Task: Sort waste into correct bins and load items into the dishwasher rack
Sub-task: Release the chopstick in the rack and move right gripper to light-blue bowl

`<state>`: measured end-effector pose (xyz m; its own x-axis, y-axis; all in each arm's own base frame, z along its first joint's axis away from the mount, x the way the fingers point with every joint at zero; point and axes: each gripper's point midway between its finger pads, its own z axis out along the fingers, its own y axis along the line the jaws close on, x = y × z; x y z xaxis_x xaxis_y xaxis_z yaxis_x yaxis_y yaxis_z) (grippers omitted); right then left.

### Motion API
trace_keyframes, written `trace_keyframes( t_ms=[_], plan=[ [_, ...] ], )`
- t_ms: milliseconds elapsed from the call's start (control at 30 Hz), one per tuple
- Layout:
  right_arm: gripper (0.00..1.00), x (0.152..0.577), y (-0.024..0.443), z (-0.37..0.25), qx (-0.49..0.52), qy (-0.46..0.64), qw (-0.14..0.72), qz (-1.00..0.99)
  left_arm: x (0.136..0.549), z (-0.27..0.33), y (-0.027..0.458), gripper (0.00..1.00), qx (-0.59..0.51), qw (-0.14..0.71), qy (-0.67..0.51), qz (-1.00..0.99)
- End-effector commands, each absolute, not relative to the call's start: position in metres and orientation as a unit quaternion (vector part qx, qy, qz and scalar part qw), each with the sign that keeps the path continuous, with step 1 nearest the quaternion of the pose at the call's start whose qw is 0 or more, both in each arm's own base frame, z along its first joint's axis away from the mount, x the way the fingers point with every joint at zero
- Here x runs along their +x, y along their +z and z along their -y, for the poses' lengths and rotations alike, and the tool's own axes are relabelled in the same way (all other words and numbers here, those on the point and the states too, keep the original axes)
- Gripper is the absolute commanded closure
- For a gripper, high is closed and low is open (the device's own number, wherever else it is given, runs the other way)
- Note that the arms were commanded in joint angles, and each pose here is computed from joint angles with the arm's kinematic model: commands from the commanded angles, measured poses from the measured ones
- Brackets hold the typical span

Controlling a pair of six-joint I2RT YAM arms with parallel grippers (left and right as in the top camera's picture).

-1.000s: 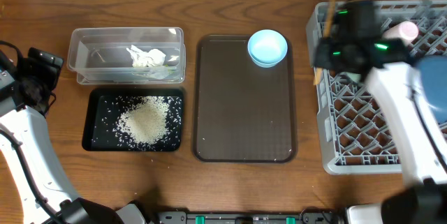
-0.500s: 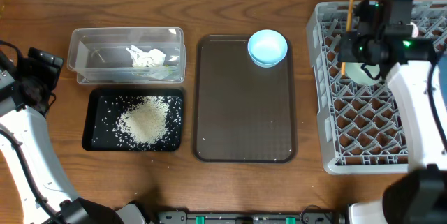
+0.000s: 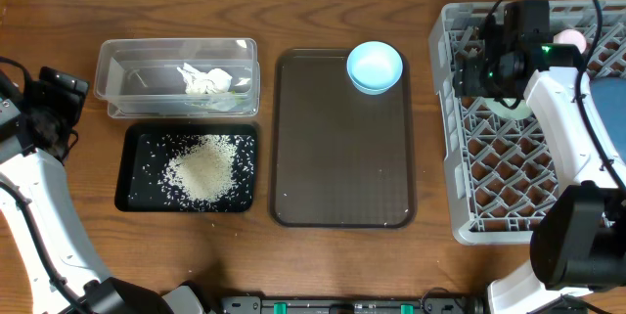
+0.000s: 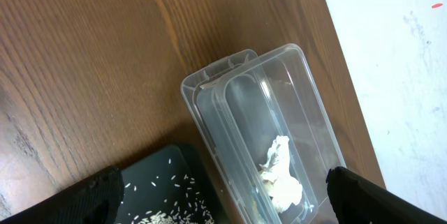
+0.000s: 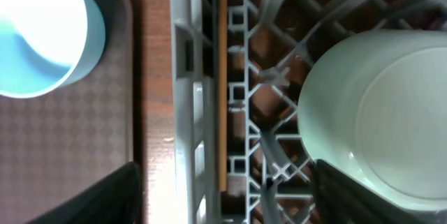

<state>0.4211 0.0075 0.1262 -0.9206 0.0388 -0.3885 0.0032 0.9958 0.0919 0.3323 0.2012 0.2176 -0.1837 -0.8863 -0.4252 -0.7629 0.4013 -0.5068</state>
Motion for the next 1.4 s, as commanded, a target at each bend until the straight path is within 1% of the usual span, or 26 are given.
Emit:
trace_keyframes(
  t_ms=[0,100,167,300,400,533,567,700,800,933,1067,1133,1167,1233,1367],
  plan=[
    [0.20,0.418,0.142,-0.021,0.006,0.082,0.212,-0.974,0.331,-0.204,0.215,0.05,-0.544,0.340,-0.084,-0.763],
    [0.21,0.417,0.156,-0.046,0.000,0.144,0.221,-0.965,0.331,-0.204,0.215,0.05,-0.544,0.340,-0.084,-0.763],
    [0.25,0.419,0.166,-0.067,-0.009,0.179,0.232,-0.956,0.331,-0.204,0.215,0.05,-0.544,0.340,-0.084,-0.763],
    [0.25,0.433,0.184,-0.111,-0.042,0.204,0.277,-0.938,0.331,-0.204,0.215,0.05,-0.544,0.340,-0.084,-0.763],
    [0.18,0.445,0.185,-0.136,-0.072,0.160,0.313,-0.933,0.331,-0.204,0.215,0.05,-0.544,0.340,-0.084,-0.763],
    [0.02,0.455,0.171,-0.164,-0.096,0.072,0.343,-0.932,0.331,-0.204,0.215,0.05,-0.544,0.340,-0.084,-0.763],
    [0.01,0.457,0.164,-0.171,-0.105,0.060,0.345,-0.931,0.331,-0.204,0.215,0.05,-0.544,0.340,-0.084,-0.763],
    [0.01,0.466,0.126,-0.195,-0.133,0.042,0.335,-0.932,0.331,-0.204,0.215,0.05,-0.544,0.340,-0.084,-0.763],
    [0.01,0.472,0.089,-0.202,-0.138,0.043,0.313,-0.939,0.331,-0.204,0.215,0.05,-0.544,0.340,-0.084,-0.763],
    [0.01,0.470,0.057,-0.209,-0.146,0.054,0.285,-0.946,0.331,-0.204,0.215,0.05,-0.544,0.340,-0.084,-0.763],
    [0.04,0.466,0.053,-0.215,-0.159,0.056,0.278,-0.946,0.331,-0.204,0.215,0.05,-0.544,0.340,-0.084,-0.763],
    [0.08,0.463,0.052,-0.219,-0.170,0.057,0.275,-0.944,0.331,-0.204,0.215,0.05,-0.544,0.340,-0.084,-0.763],
    [0.12,0.459,0.051,-0.222,-0.174,0.057,0.272,-0.945,0.331,-0.204,0.215,0.05,-0.544,0.340,-0.084,-0.763],
    [0.14,0.455,0.050,-0.229,-0.186,0.057,0.270,-0.943,0.331,-0.204,0.215,0.05,-0.544,0.340,-0.084,-0.763],
    [0.15,0.452,0.049,-0.237,-0.207,0.024,0.279,-0.937,0.331,-0.204,0.215,0.05,-0.544,0.340,-0.084,-0.763]
  ],
)
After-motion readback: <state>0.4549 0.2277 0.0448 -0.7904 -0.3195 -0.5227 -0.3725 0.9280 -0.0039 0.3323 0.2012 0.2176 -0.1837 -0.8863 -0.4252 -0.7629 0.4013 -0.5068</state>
